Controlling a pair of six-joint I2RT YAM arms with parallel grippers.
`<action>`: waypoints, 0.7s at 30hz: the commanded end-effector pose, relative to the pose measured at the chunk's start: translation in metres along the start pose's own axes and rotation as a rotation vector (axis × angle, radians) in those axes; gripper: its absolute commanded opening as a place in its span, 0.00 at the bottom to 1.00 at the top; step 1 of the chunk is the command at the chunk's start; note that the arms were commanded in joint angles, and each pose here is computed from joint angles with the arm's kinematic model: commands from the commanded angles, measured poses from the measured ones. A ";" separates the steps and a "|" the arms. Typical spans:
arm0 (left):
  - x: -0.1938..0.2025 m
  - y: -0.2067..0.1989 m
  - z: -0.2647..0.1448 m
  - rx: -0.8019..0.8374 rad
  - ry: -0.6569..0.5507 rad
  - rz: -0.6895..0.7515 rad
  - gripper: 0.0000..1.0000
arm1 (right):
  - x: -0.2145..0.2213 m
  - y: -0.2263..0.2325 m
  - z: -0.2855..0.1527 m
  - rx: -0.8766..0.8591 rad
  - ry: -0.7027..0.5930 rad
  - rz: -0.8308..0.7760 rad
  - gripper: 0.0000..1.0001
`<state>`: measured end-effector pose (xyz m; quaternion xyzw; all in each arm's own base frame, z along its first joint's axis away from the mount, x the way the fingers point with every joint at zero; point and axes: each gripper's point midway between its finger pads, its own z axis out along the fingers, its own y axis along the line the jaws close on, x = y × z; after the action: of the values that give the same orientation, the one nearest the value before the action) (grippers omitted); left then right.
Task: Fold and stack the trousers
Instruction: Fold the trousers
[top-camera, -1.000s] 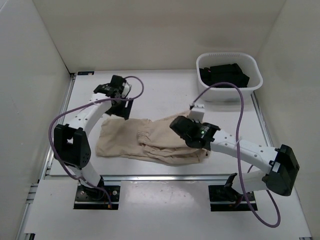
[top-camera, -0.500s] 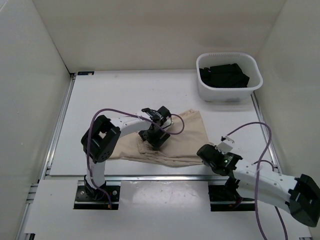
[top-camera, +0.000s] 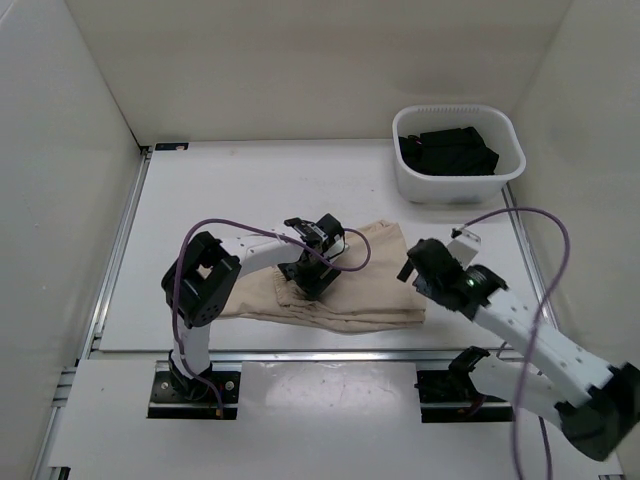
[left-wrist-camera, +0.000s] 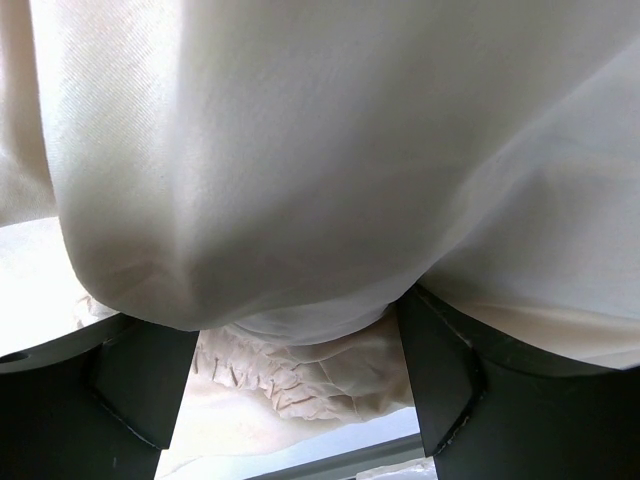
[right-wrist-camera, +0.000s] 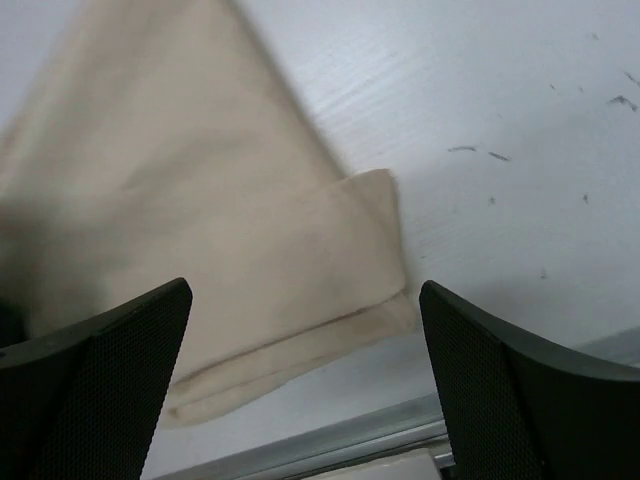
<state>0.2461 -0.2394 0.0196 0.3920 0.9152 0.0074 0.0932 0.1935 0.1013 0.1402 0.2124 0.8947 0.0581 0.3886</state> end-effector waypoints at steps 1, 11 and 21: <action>-0.007 -0.004 0.001 -0.005 -0.023 0.011 0.88 | 0.014 -0.002 0.048 0.081 0.194 -0.016 0.99; -0.013 -0.001 -0.007 -0.014 -0.054 0.008 0.90 | 0.008 0.016 0.105 -0.196 0.269 0.040 0.99; -0.020 -0.001 -0.009 -0.014 -0.063 0.007 0.90 | 0.084 -0.012 0.116 -0.166 0.460 0.086 0.71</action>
<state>0.2467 -0.2400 0.0221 0.3934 0.9144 0.0110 0.0945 0.2503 0.1171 0.0299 0.2002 0.9251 0.1992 0.2540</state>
